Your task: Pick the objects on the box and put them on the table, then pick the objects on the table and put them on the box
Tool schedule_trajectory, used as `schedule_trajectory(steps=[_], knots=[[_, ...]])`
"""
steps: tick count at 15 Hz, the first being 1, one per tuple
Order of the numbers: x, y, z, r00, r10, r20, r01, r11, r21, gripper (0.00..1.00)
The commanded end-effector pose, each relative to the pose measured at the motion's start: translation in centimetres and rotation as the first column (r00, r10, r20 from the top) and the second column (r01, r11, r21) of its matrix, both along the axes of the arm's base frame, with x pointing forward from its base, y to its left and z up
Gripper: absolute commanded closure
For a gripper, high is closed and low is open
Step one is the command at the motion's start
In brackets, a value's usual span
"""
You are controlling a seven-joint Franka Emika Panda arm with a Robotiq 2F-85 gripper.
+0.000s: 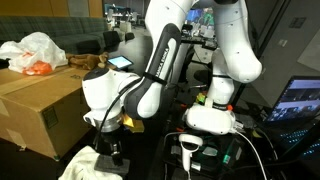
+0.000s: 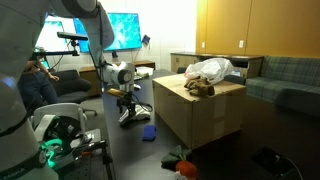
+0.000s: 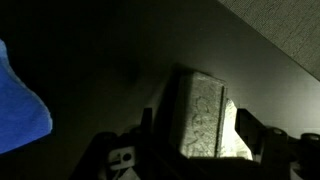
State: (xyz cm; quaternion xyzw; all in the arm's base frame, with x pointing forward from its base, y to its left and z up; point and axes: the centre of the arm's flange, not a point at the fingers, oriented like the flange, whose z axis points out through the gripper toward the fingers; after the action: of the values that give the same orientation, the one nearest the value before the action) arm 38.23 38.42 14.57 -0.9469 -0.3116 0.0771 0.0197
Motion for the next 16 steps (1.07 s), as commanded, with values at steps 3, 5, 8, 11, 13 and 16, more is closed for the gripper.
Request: schedule_trajectory(steps=[3, 5, 8, 11, 13, 16], knots=[[-0.4, 0.2, 2.5, 0.999, 0.022, 0.046, -0.023, 1.0, 0.008, 0.0], [-0.2, 1.2, 2.8, 0.998, 0.025, 0.066, -0.026, 1.0, 0.01, 0.0], [0.2, 3.0, 3.2, 0.996, -0.003, 0.089, 0.0, 0.999, 0.033, 0.0], [0.1, 5.4, 3.3, 0.992, -0.053, 0.117, 0.045, 0.996, 0.072, 0.0], [-0.1, 7.4, 3.5, 0.985, -0.104, 0.14, 0.089, 0.99, 0.105, 0.0], [-1.1, 11.6, 3.5, 0.974, -0.151, 0.168, 0.126, 0.98, 0.151, 0.0]])
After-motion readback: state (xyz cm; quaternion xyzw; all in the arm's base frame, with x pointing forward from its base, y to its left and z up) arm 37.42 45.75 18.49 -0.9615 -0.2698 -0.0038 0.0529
